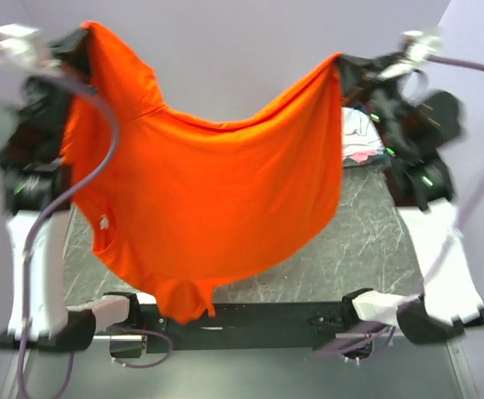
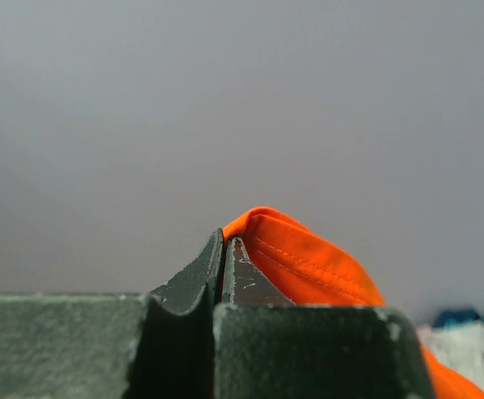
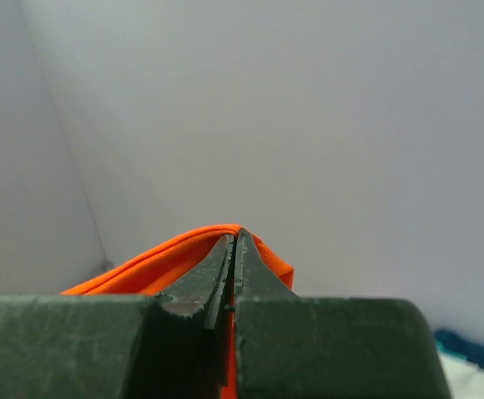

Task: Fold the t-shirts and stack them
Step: Flatten the tshirt out

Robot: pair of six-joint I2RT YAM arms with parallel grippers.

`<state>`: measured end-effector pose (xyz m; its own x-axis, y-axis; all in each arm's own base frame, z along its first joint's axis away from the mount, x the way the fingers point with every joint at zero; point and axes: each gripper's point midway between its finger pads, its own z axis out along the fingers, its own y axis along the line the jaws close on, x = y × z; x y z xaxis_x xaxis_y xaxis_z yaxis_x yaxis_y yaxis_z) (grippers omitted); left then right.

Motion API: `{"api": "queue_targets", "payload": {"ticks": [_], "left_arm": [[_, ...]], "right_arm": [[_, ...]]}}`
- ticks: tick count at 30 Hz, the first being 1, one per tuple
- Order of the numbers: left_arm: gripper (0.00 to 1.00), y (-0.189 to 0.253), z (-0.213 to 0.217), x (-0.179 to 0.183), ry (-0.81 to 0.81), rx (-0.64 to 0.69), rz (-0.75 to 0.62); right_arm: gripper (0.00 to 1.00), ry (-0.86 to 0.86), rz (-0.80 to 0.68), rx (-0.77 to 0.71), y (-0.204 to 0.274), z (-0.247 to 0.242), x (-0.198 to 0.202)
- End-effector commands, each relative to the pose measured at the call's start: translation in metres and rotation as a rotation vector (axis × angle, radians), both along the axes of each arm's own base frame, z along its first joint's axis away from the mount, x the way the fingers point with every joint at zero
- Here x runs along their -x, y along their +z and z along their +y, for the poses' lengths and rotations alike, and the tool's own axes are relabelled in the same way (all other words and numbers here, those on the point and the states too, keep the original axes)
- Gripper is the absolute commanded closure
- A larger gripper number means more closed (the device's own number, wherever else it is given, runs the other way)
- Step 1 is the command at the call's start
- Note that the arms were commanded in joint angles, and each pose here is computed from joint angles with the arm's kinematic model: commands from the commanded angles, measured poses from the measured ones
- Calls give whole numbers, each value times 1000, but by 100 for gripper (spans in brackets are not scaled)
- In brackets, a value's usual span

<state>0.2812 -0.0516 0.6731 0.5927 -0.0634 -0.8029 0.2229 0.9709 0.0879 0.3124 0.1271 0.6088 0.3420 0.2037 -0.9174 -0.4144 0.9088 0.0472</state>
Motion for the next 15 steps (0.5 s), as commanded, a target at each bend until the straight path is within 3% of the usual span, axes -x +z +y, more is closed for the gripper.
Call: {"api": "queue_targets", "payload": {"ticks": [1,6,7,8,9,10,11,12,15], "left_arm": [[99,-106,-2,-112,27,-20,297],[99,-235,2,-194,47,-26,567],[94,-262,4,-213,51,-20,615],[72,-280,5,-222,52,-12,654],[62,-294,4,-230,40,-7,685],[52,-316,4,-245,43,-2,729],[33,-324,4,-252,46,17,749],[28,-321,6,-259,56,27,742],[16,-333,6,-270,58,66,799]], "right_arm": [[100,58,207,48,-86,26,-79],[100,72,438,102,-203,41,-162],[100,76,473,114,-221,43,-174],[100,80,510,120,-238,45,-185],[100,81,571,134,-270,49,-209],[96,85,625,136,-289,48,-219],[81,87,708,150,-330,51,-237],[61,86,729,148,-329,51,-245],[47,87,796,165,-353,53,-261]]}}
